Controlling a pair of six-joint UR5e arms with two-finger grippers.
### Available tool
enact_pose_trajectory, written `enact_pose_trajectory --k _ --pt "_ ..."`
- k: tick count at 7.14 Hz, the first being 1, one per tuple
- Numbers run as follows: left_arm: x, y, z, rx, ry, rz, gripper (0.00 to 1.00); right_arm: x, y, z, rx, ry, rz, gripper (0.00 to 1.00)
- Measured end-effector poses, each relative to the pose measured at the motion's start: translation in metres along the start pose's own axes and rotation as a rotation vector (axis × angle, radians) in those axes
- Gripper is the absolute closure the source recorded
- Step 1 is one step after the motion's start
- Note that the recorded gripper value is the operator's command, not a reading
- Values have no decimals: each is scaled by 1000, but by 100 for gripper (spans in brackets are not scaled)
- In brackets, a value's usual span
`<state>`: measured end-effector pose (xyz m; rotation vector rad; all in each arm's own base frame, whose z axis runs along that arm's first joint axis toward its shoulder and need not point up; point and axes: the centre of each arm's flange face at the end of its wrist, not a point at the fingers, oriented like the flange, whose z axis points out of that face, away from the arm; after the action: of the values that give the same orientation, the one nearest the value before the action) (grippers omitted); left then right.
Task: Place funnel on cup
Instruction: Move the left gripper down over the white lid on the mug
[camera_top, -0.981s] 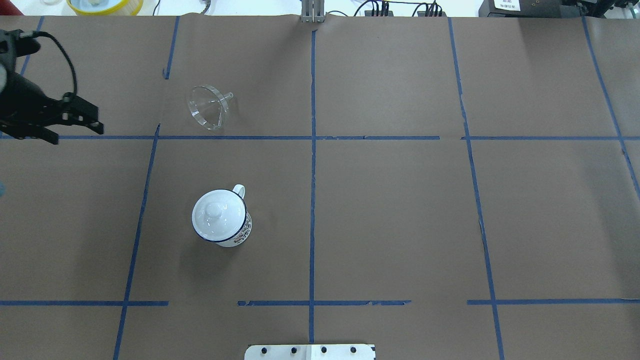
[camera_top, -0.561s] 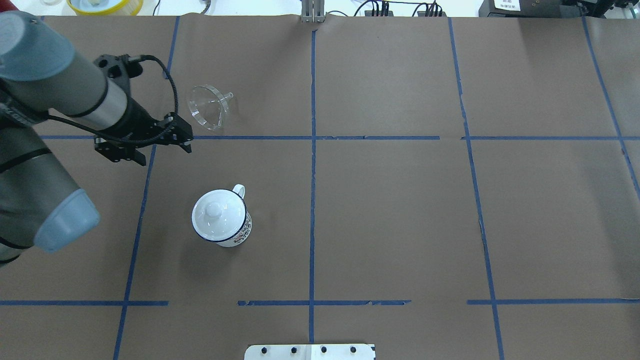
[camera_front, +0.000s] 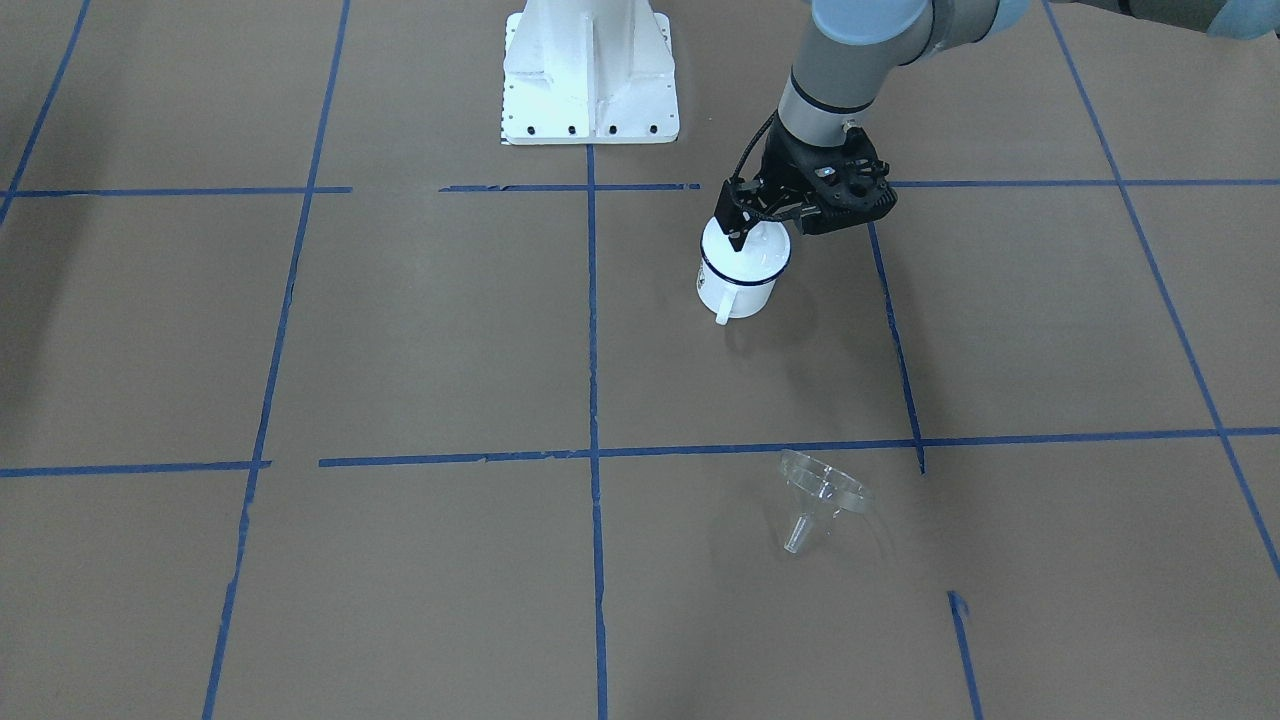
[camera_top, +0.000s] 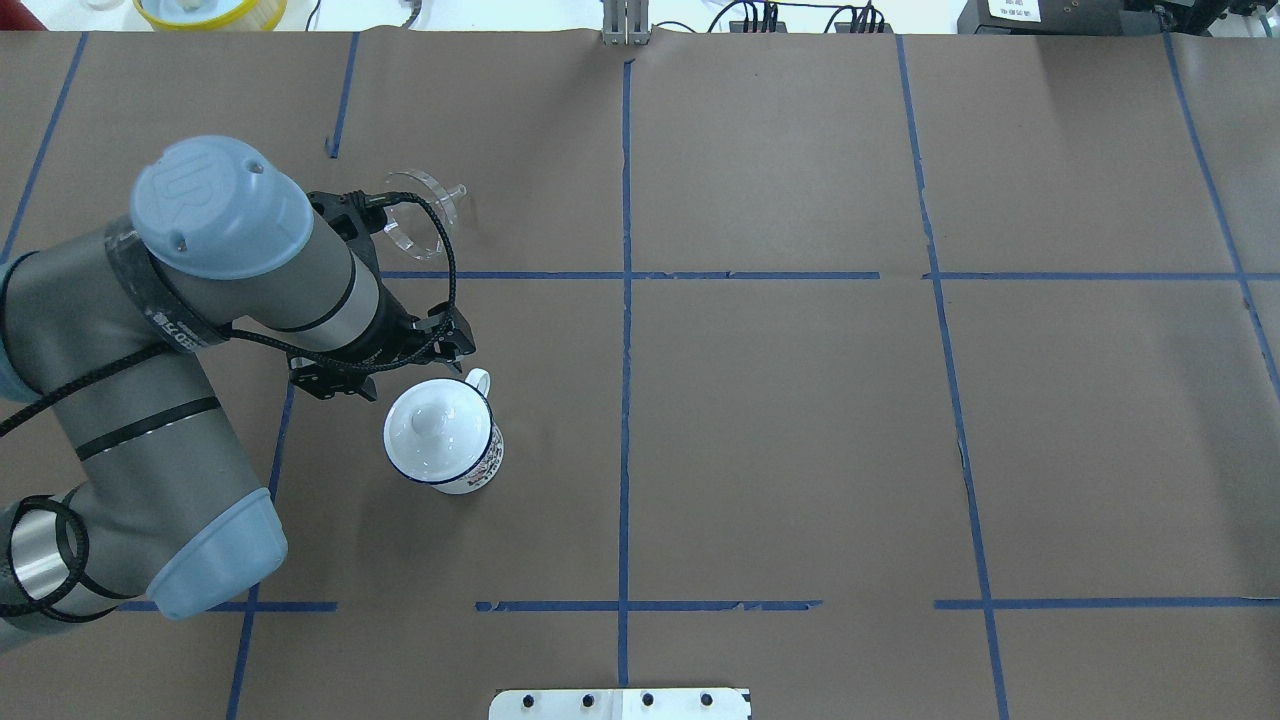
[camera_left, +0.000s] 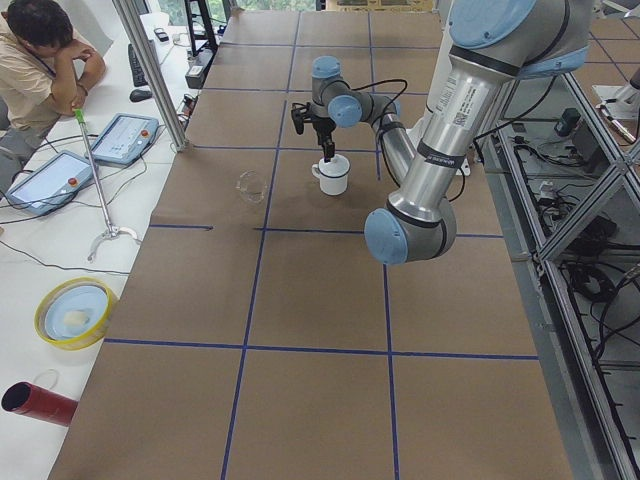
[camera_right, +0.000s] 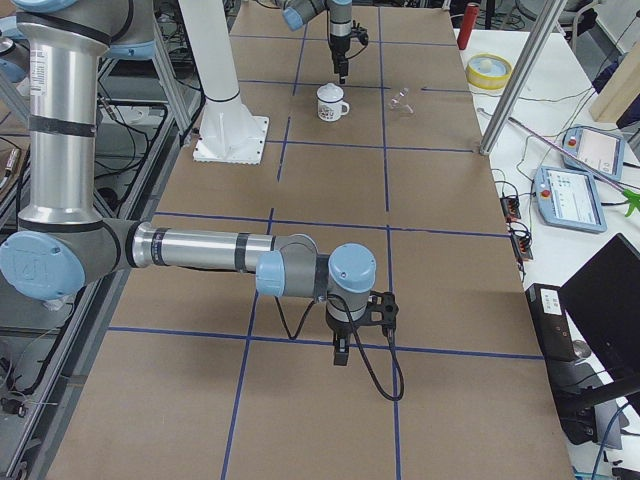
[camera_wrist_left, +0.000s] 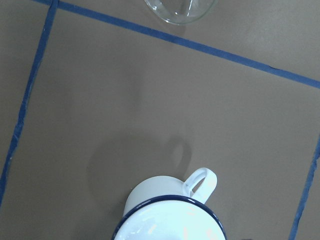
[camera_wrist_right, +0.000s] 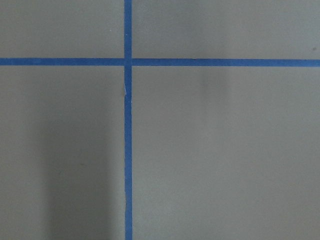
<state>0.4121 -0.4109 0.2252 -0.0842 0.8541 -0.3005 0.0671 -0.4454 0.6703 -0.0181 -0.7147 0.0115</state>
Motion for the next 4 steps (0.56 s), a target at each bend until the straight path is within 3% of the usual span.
enact_pose_trajectory --k 4 --pt "5 24 20 -2 -26 -7 15 0 0 0 0 0 0 0"
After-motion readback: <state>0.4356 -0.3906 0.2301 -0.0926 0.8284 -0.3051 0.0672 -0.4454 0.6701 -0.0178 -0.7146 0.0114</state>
